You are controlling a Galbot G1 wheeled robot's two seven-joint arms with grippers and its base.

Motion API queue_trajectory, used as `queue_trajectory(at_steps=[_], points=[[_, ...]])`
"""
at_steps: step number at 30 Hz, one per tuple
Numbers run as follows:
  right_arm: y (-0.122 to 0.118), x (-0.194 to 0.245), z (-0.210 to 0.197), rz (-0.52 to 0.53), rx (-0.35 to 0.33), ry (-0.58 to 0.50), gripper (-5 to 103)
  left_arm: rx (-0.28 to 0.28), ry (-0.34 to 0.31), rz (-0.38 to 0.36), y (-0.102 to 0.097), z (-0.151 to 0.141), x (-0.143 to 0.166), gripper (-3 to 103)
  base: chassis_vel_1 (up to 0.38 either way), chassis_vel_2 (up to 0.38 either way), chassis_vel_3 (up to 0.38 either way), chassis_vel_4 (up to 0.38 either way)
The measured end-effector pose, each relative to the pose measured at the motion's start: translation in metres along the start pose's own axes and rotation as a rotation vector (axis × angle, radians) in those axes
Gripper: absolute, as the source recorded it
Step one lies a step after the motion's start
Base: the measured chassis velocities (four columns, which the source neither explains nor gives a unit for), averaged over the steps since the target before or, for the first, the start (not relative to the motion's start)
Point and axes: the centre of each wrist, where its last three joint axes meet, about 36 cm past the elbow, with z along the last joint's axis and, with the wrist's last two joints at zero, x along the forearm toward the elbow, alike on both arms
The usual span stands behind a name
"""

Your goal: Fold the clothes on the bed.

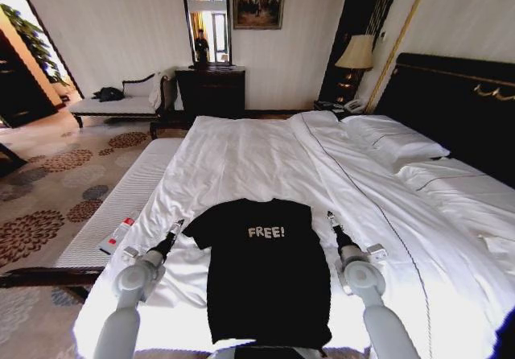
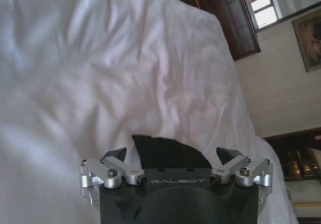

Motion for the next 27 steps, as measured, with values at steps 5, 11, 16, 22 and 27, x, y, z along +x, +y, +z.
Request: queue_trajectory(at_steps=[5,11,16,22,27], points=[[0.010,-0.007,0.012,-0.032,0.015,0.021,100,0.038,-0.004,0.003,0.005,0.005,-0.004,100,0.000,0.000,0.000,0.000],[0.015,-0.011,0.019,-0.050,0.022,0.032,100,0.050,-0.016,-0.020,0.013,0.003,-0.014,100,0.000,0.000,0.000,0.000],[0.015,-0.012,0.021,-0.065,0.032,0.033,100,0.048,-0.022,-0.031,0.017,0.002,-0.021,100,0.000,0.000,0.000,0.000],[0.019,-0.012,0.028,-0.087,0.048,0.041,100,0.057,-0.050,-0.039,0.019,0.004,-0.028,100,0.000,0.000,0.000,0.000],[0.018,-0.011,0.029,-0.084,0.049,0.043,100,0.038,-0.069,-0.041,0.020,0.002,-0.028,93,0.000,0.000,0.000,0.000]])
